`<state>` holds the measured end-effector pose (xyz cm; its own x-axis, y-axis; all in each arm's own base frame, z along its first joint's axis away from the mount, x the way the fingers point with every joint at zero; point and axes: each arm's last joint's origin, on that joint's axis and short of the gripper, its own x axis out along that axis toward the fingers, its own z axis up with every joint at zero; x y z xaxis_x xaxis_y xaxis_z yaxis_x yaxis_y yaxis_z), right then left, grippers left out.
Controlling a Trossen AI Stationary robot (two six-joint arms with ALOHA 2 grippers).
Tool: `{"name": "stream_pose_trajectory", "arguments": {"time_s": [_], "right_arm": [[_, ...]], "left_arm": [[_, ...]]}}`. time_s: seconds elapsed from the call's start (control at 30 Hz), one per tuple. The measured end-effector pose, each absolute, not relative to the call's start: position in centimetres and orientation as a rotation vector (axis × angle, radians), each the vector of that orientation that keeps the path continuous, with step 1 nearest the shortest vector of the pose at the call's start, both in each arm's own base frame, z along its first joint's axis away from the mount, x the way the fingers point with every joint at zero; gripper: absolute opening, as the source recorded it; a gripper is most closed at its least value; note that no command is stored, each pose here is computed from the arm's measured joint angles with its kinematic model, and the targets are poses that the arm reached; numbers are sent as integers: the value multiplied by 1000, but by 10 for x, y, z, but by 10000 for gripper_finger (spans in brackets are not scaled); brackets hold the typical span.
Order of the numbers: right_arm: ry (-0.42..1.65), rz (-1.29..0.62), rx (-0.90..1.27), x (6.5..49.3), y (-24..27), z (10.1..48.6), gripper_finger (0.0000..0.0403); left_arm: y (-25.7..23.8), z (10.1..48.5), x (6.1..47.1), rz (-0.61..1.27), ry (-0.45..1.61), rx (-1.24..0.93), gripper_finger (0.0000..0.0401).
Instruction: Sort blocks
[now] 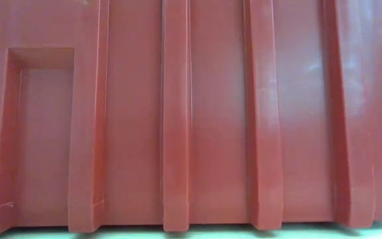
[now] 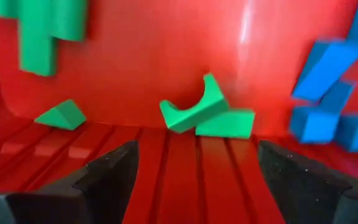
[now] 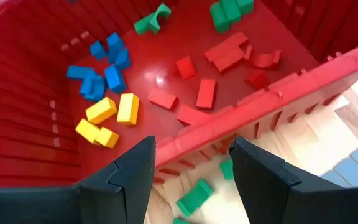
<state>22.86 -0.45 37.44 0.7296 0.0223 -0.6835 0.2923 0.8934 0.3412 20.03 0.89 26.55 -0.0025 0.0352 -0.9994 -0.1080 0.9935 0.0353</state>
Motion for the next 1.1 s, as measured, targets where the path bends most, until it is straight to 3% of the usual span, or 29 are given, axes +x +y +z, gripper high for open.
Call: {"name": "stream_pose_trajectory", "arguments": {"time_s": [0.17, 0.43, 0.83, 0.93, 1.1], "right_arm": [[724, -169, 477, 230, -5, 376, 185], [660, -176, 536, 233, -5, 380, 185], [607, -183, 583, 236, -5, 384, 185], [593, -182, 588, 237, -5, 385, 185], [589, -181, 591, 237, -5, 386, 180]], "left_arm": [[9, 240, 195, -59, 1617, 108, 313], [8, 213, 199, -261, 1531, 281, 313], [7, 176, 192, -350, 1660, 247, 305], [6, 170, 192, -334, 1698, 221, 260], [6, 168, 195, -324, 1720, 200, 94]]}}
